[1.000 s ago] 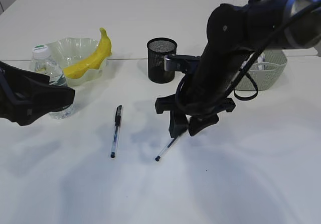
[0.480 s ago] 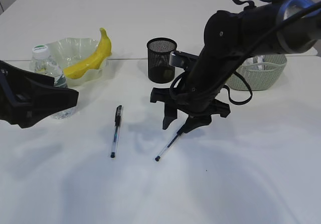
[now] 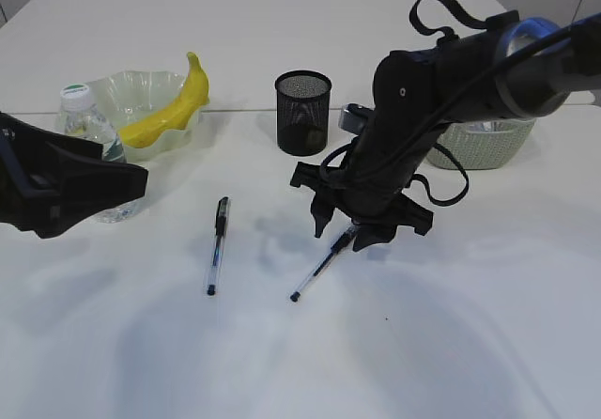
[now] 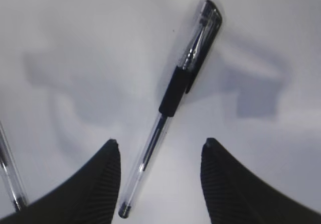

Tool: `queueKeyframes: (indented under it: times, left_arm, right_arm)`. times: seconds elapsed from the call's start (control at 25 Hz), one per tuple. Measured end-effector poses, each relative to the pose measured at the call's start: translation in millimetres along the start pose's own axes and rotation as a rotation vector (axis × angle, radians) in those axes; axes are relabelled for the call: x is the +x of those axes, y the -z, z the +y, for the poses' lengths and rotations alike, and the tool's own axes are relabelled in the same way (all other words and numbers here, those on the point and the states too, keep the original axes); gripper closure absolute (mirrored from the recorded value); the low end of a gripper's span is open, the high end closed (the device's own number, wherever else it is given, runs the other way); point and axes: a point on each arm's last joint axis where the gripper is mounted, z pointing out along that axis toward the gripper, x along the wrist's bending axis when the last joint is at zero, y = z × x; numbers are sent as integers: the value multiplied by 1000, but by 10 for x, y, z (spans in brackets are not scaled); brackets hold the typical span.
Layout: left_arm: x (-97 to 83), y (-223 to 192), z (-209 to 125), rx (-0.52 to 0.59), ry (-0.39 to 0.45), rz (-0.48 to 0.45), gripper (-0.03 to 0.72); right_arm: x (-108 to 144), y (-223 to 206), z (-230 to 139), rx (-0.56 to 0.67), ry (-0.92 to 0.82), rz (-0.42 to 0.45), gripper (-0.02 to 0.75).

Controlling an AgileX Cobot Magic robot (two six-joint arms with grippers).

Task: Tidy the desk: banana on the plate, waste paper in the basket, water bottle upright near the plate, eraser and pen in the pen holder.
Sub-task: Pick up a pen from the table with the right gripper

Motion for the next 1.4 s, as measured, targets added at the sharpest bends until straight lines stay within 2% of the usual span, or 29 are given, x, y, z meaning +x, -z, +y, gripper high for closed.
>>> queueKeyframes:
  times: [0.24,0.68,1.0,1.24,1.4]
  left_arm:
    - [0,0,4,-5,16,0,148]
    - [0,0,6,-6,44,0,148]
    - [0,0,6,-6,52,0,148]
    - [0,0,6,-6,52,0,148]
    - [0,0,6,-6,53,0,148]
  right_arm:
    - [7,-71,32,-29,-102,16,350]
    - [-5,-196,53,-46,-184,19,351]
    - [-51,-309,58,-49,-207,-17,349]
    - [31,-373,158,-46,-201,-32,349]
    - [34,-382,190,-30,-173,-84,374]
